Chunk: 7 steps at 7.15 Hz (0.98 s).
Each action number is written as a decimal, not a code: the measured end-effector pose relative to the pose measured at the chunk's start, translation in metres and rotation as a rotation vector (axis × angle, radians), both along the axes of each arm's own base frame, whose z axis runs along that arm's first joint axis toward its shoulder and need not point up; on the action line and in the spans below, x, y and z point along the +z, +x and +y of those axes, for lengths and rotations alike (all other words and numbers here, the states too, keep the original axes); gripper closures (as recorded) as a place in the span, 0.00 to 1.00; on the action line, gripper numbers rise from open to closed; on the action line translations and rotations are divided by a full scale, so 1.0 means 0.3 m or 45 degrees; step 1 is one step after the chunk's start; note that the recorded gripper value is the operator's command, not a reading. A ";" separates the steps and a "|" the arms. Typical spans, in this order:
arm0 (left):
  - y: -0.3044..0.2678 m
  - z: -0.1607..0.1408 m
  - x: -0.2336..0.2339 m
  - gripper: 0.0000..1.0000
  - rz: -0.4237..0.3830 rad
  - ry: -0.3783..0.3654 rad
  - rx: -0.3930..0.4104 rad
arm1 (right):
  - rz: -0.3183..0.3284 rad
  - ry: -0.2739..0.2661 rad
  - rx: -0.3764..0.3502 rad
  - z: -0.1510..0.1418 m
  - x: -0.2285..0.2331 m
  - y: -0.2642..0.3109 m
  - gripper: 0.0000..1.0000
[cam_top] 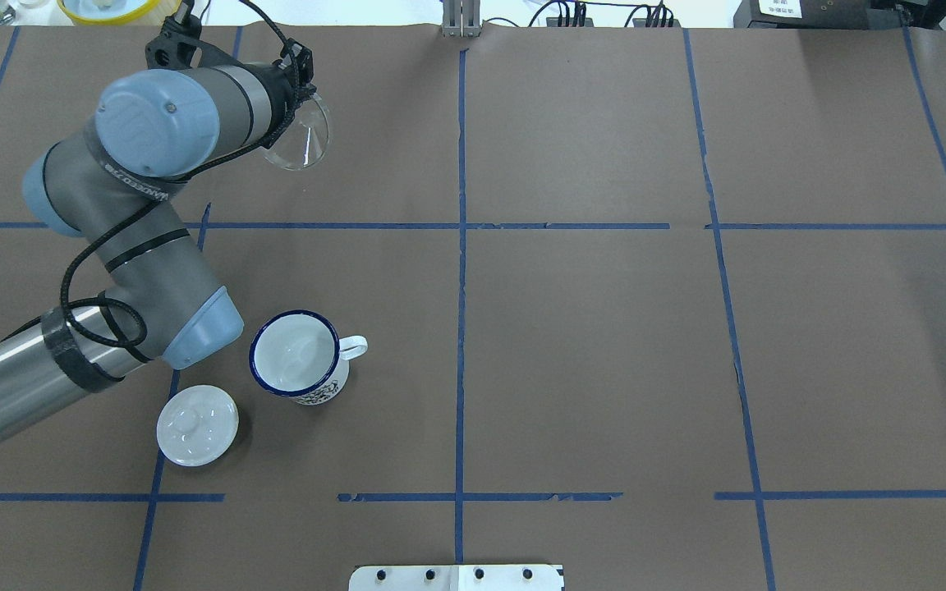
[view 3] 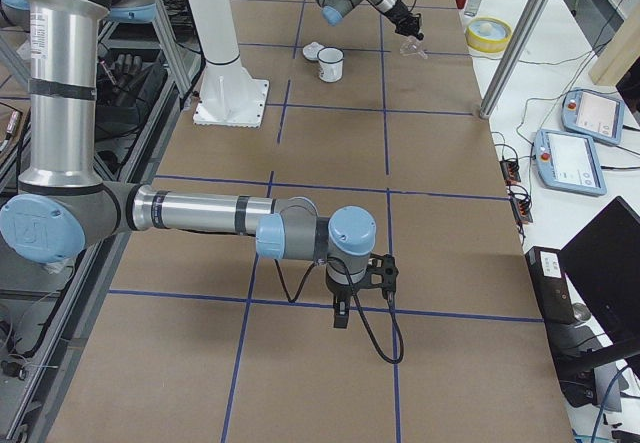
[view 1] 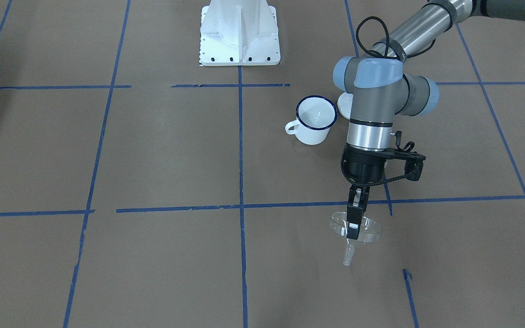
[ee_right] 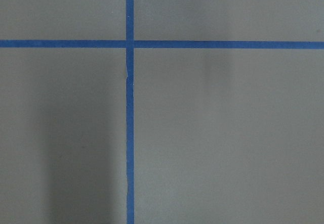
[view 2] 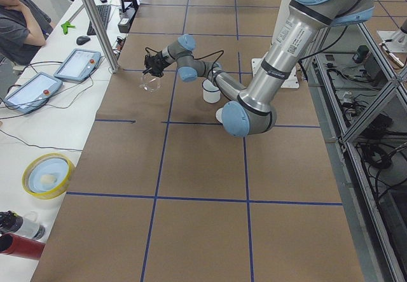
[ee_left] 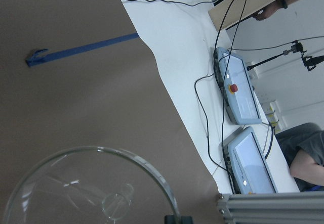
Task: Remove funnel from cup
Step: 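Carry the glass funnel farther from the robot and lower it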
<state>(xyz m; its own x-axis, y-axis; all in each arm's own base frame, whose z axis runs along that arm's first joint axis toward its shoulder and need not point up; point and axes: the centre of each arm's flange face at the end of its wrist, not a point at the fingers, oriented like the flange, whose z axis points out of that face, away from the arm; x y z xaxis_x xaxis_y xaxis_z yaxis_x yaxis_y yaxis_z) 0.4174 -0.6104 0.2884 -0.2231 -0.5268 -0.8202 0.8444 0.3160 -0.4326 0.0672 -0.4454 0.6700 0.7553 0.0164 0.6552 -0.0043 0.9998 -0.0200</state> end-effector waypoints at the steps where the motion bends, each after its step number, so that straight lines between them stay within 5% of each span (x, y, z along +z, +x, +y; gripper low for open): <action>1: 0.008 -0.021 0.065 1.00 -0.006 -0.008 -0.025 | 0.000 0.000 0.000 0.000 0.000 0.000 0.00; 5: 0.053 0.039 0.261 1.00 0.022 -0.009 -0.087 | 0.000 0.000 0.000 0.000 0.000 0.000 0.00; 6: 0.065 0.048 0.276 0.92 0.023 -0.009 -0.095 | 0.000 0.000 0.000 0.000 0.000 0.000 0.00; 7: 0.073 0.054 0.283 0.75 0.022 -0.010 -0.096 | 0.000 -0.001 0.000 0.000 0.001 0.000 0.00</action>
